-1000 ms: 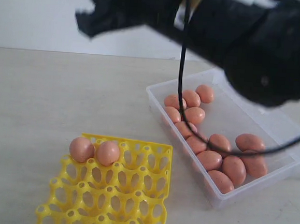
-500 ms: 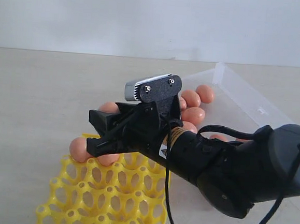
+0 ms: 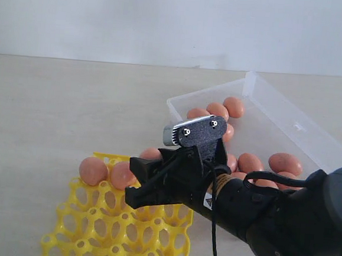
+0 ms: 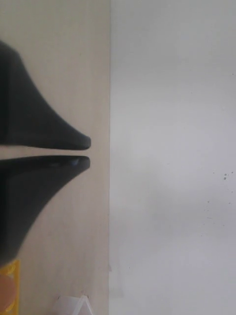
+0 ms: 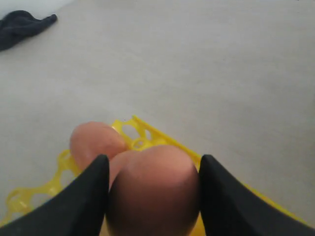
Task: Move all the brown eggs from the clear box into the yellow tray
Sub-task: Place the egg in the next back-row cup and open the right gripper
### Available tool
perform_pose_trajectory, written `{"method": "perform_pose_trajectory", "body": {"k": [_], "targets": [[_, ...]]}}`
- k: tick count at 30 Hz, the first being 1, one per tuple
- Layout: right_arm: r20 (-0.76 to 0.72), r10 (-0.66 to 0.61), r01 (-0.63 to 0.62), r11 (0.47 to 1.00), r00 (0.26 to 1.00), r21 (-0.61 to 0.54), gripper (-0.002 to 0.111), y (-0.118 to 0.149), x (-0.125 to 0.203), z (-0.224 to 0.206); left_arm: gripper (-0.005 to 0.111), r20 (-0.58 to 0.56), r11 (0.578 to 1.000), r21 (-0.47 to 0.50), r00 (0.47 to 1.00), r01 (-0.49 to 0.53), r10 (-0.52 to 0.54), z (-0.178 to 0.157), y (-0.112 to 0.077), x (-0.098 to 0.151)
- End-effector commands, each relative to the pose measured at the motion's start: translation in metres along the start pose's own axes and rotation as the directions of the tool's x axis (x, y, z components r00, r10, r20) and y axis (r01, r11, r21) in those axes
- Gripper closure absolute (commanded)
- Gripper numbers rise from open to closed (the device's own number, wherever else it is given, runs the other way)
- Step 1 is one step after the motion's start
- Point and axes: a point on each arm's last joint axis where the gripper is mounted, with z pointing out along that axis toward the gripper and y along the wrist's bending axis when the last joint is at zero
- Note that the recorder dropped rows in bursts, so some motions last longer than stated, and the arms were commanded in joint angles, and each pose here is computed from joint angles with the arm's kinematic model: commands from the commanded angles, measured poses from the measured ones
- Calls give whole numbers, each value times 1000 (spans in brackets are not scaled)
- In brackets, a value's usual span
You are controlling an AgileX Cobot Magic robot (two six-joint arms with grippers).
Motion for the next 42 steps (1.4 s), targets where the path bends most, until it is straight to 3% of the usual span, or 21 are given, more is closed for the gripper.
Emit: {"method": "perform_pose_trajectory", "body": {"k": [1, 6, 15, 26, 33, 35, 36, 38, 42], "targets": [[29, -41, 39, 998, 999, 55, 108, -5, -3, -2, 103, 14, 1000, -2, 1000, 10, -10, 0, 0, -2], [6, -35, 35, 996, 999, 80, 108, -7, -1, -2, 103, 14, 1000, -2, 1000, 10, -10, 0, 0, -2], [-11, -169, 169, 985, 986, 35, 108, -3, 0, -2, 103, 14, 1000, -2, 1000, 10, -10, 0, 0, -2], [-25, -146, 147, 989, 989, 35, 108, -3, 3, 24, 103, 14, 1000, -2, 1000, 10, -10, 0, 0, -2], [-146, -134, 143, 989, 980, 48, 107, -6, 14, 23, 103, 14, 1000, -2, 1000, 10, -10, 0, 0, -2], [-149, -134, 143, 989, 980, 49, 94, -6, 14, 23, 103, 14, 1000, -2, 1000, 10, -10, 0, 0, -2], [-149, -142, 150, 987, 979, 47, 78, -6, 14, 23, 103, 14, 1000, -2, 1000, 10, -10, 0, 0, -2], [-150, -158, 166, 985, 976, 45, 63, -6, 14, 23, 103, 14, 1000, -2, 1000, 10, -10, 0, 0, -2], [-91, -166, 170, 985, 982, 42, 54, -5, 9, 23, 103, 14, 1000, -2, 1000, 10, -10, 0, 0, -2]]}}
